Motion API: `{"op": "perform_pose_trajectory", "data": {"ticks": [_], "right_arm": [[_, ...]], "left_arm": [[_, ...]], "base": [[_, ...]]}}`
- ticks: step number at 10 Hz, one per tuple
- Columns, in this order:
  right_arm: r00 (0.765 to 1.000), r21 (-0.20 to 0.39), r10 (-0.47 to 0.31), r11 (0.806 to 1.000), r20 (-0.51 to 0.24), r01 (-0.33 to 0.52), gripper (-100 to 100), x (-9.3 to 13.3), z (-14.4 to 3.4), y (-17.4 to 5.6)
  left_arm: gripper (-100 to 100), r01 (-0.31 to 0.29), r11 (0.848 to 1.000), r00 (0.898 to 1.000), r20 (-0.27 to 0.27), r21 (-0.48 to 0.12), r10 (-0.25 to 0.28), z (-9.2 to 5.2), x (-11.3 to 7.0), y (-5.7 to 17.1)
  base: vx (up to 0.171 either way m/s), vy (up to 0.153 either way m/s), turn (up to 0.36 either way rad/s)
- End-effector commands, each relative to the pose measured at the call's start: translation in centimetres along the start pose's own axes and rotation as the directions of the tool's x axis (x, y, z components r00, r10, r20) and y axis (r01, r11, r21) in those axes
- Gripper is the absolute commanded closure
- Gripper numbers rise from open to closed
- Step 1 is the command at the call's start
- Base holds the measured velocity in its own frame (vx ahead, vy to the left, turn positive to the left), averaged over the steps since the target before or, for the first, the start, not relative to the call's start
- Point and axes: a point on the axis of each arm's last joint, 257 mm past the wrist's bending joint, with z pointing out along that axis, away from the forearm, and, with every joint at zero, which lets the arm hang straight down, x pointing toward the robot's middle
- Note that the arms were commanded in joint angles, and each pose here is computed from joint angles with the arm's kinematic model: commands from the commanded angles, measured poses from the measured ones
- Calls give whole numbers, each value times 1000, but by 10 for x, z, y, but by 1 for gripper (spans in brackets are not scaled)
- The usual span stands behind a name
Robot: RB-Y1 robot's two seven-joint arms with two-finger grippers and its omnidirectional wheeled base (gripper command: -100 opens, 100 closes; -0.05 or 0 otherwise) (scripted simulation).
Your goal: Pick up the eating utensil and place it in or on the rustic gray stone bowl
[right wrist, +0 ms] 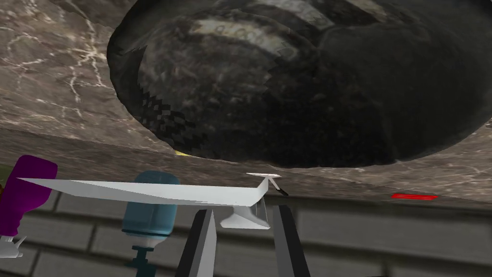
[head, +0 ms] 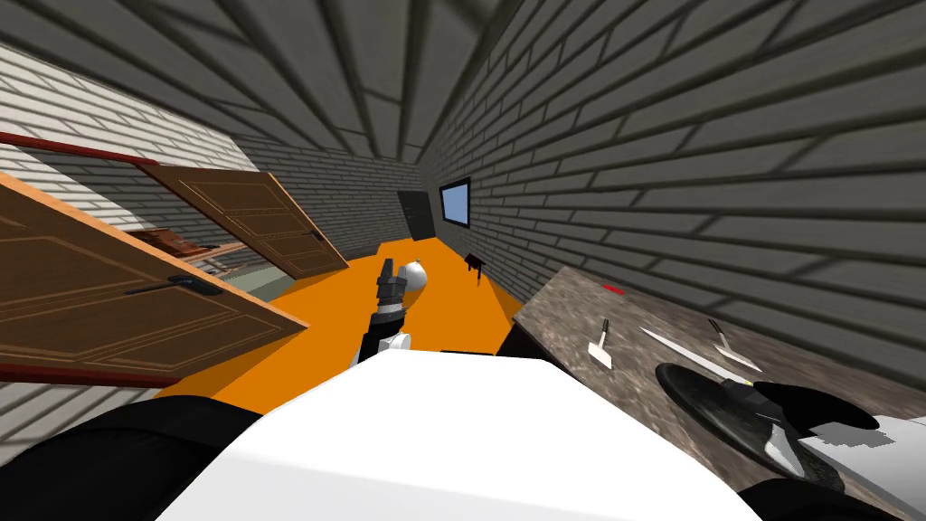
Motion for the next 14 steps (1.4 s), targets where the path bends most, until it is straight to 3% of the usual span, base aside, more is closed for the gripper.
{"op": "perform_pose_trajectory", "data": {"ticks": [1, 2, 6, 7, 8, 14], "right_arm": [[1000, 0, 0, 1000, 0, 0, 100, 0, 0, 0], [1000, 0, 1, 1000, -3, -1, -100, 1, 0, 1], [1000, -1, 1, 1000, -2, -1, -100, 1, 0, 1], [1000, -2, 1, 1000, -2, -1, 0, 1, 0, 2], [1000, -14, -5, 1000, 6, 5, -100, -12, -11, 15], [999, -52, -38, 998, 17, 39, -100, -38, -46, 61]], "left_arm": [[0, 0, 1000, 1000, 0, 0, 0, 0, 0, 0], [0, 0, 1000, 1000, 0, 0, 0, 0, 0, 0], [0, 0, 1000, 1000, 0, 0, 0, 0, 0, 0], [0, 0, 1000, 1000, 0, 0, 0, 0, 0, 0], [0, 0, 1000, 1000, 0, 0, 0, 0, 0, 0], [0, 0, 1000, 1000, 0, 0, 0, 0, 0, 0]], "base": [[80, 37, -31], [15, 7, 8], [2, 1, 0], [0, 0, 0], [-11, -24, -109], [-18, -35, -91]]}}
